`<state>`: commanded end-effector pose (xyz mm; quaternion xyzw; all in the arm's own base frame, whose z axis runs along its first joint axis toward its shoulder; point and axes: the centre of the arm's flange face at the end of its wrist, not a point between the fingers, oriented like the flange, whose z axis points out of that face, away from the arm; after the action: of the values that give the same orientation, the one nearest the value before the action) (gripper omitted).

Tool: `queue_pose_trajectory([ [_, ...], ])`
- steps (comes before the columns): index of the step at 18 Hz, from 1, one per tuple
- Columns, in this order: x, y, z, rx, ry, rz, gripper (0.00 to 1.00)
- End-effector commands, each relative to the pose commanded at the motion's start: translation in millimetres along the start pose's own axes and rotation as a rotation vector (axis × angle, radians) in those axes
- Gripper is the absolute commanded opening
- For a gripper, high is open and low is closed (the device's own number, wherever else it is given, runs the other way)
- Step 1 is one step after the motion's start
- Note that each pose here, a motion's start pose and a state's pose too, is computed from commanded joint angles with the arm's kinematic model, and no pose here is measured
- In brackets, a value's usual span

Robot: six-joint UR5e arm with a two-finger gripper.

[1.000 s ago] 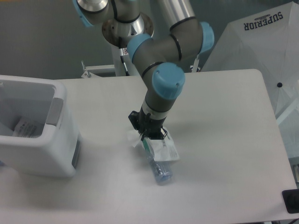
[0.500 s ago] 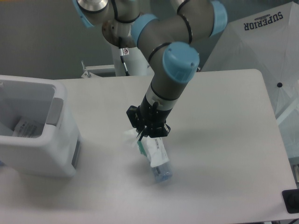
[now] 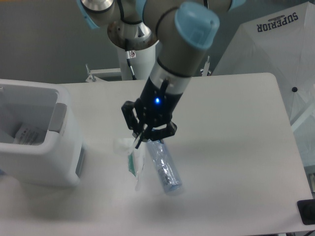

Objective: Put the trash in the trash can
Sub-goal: 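Lift the wrapper and carry it over the white trash bin, then open the gripper to drop the wrapper into the bin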

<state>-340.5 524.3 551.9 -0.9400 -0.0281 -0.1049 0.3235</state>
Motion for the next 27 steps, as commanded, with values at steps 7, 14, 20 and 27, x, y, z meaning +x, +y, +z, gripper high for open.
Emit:
queue_pose_trajectory([
  [7, 66.0, -24.1, -50.7, 0.123, 0.043, 0.001, 0.0],
  [14, 157.3, -37.3, -60.2, 0.151, 0.117, 0.085, 0.0],
  [20, 206.3, -33.5, -64.1, 0.154, 0.15, 0.148, 0.0],
  [27, 211.7, -29.0, -39.5, 0.121, 0.185, 0.154, 0.0],
])
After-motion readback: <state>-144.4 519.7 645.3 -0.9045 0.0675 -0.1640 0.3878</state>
